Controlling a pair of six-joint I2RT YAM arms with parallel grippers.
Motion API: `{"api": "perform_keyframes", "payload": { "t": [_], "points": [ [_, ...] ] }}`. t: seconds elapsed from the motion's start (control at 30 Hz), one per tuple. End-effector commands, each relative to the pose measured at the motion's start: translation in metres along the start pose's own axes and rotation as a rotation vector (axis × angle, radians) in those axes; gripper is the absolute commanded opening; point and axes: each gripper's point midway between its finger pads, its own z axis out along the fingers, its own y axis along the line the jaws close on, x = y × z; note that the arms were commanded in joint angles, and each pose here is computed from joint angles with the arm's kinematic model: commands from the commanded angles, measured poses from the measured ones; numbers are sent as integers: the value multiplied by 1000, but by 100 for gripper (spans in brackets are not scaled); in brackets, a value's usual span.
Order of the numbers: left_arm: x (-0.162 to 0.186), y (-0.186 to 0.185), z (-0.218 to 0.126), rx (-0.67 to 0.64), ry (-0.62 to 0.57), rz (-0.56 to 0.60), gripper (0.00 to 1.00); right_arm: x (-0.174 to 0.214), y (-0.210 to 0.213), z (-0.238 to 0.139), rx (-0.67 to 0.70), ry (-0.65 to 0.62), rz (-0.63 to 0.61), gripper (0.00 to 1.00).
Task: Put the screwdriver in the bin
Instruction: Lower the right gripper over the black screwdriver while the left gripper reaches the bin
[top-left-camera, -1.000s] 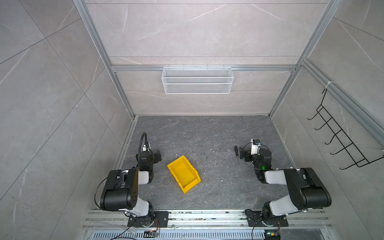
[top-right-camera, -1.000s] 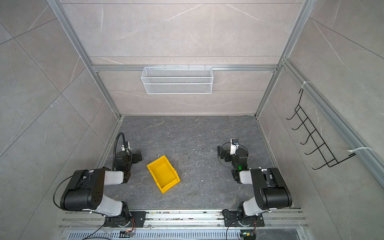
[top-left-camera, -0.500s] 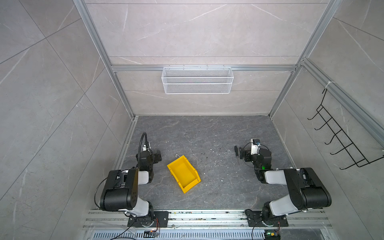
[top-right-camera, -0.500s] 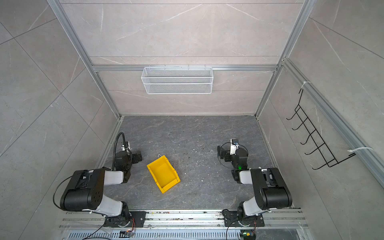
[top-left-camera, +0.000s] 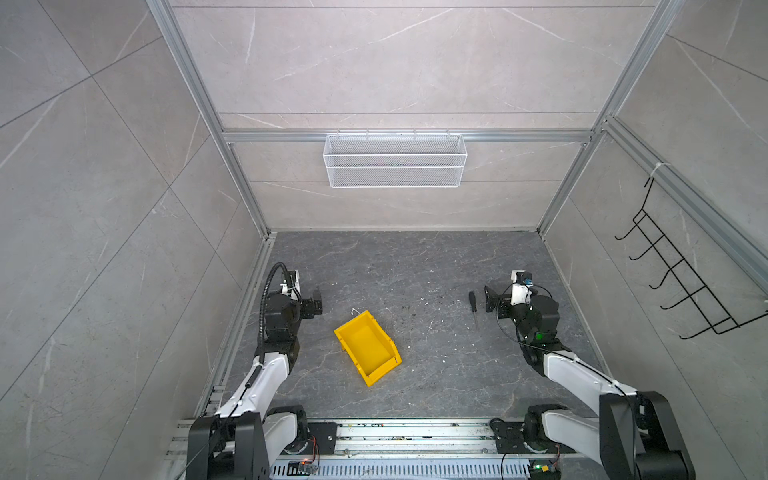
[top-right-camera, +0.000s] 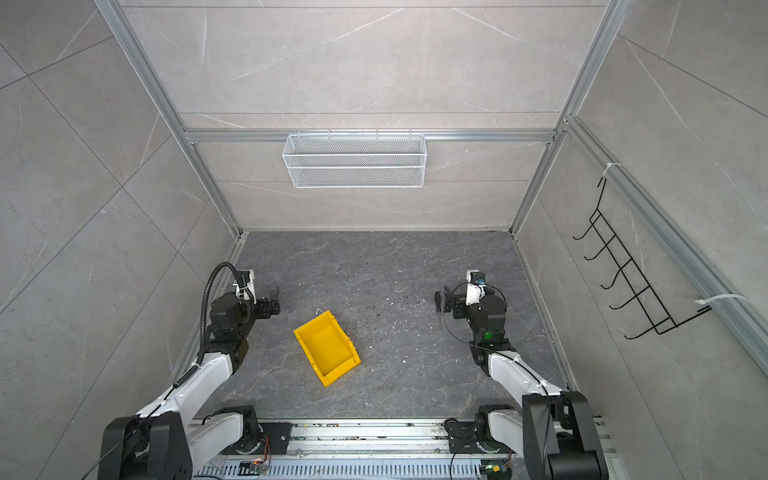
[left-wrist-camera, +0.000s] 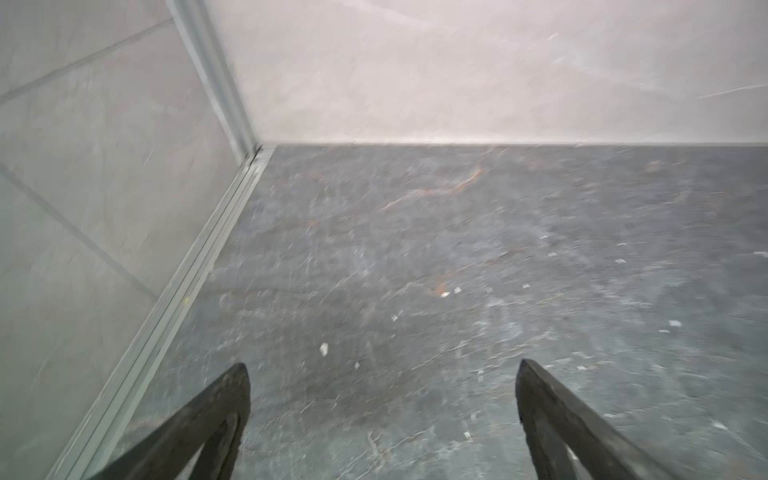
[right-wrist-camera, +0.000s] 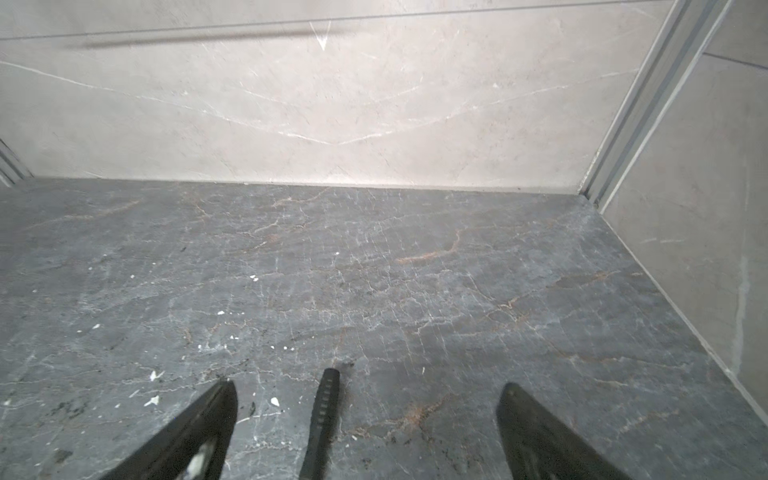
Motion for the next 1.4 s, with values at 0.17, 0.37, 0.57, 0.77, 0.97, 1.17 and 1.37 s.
{"api": "perform_keyframes", "payload": {
  "t": [0.17,0.37,0.57,0.77,0.97,1.17,1.37],
  "points": [
    [-37,-77,-35,305,-9,188,100,-6,21,-15,-92,153,128,99],
    [-36,-142,-45,474,-4,335,100,-4,21,-16,-51,261,261,99],
    [-31,-198,-47,612,-9,400,100,17,26,-8,-13,396,270,99],
    [-26,-245,-65,763,-6,474,100,47,28,2,51,572,271,99],
    [-23,-267,-95,913,20,482,100,76,37,16,107,743,244,99],
    [-11,-280,-109,1003,45,467,100,98,39,27,164,880,255,99],
    [-8,-283,-114,1019,40,462,100,109,39,38,189,962,236,99]
  ]
}}
